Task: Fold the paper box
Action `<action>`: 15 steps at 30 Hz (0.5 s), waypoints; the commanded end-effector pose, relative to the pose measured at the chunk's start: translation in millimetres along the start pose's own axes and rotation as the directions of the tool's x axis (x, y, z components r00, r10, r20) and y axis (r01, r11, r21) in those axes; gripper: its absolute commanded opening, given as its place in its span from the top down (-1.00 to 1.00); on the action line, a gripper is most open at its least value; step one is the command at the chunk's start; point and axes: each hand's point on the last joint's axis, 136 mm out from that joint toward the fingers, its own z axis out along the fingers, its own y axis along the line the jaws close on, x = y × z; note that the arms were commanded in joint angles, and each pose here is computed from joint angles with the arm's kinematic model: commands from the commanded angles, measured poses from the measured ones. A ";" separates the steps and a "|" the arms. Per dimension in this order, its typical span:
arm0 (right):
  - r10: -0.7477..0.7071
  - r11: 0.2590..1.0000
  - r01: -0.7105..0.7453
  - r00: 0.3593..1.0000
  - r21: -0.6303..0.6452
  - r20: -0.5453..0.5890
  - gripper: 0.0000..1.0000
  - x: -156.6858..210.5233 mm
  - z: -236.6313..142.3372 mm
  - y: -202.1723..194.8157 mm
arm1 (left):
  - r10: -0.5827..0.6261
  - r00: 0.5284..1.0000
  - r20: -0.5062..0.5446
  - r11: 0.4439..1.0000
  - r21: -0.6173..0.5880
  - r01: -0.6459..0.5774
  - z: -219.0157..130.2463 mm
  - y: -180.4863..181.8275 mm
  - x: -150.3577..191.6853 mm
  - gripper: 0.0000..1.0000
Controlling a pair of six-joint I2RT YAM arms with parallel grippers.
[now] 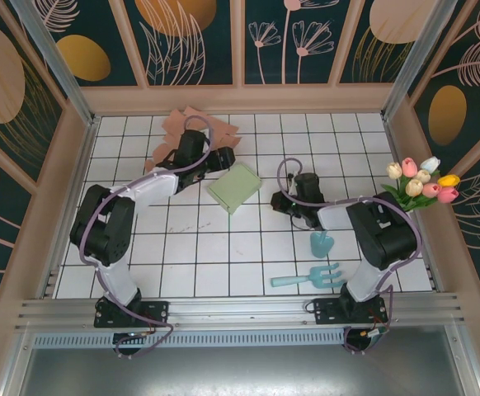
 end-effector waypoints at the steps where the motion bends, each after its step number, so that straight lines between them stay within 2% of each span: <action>1: -0.006 0.999 0.006 1.000 -0.054 0.012 1.00 15.1 2.4 22.4 | 0.010 0.993 -0.116 1.000 -0.009 -0.011 19.1 27.4 41.7 -0.41; 5: 0.006 0.994 -0.007 1.000 -0.107 -0.004 1.00 36.2 13.0 44.1 | -0.021 0.991 -0.129 0.999 0.045 0.027 23.8 26.5 55.5 -0.40; 8: 0.027 0.989 -0.029 0.999 -0.148 -0.018 1.00 46.3 21.1 56.9 | -0.040 0.990 -0.136 0.998 0.037 0.046 24.0 32.7 64.3 -0.39; 15: 0.061 0.975 -0.065 0.998 -0.214 -0.029 1.00 53.0 38.1 83.0 | -0.129 0.980 -0.149 0.988 0.061 0.140 13.2 38.6 93.3 -0.32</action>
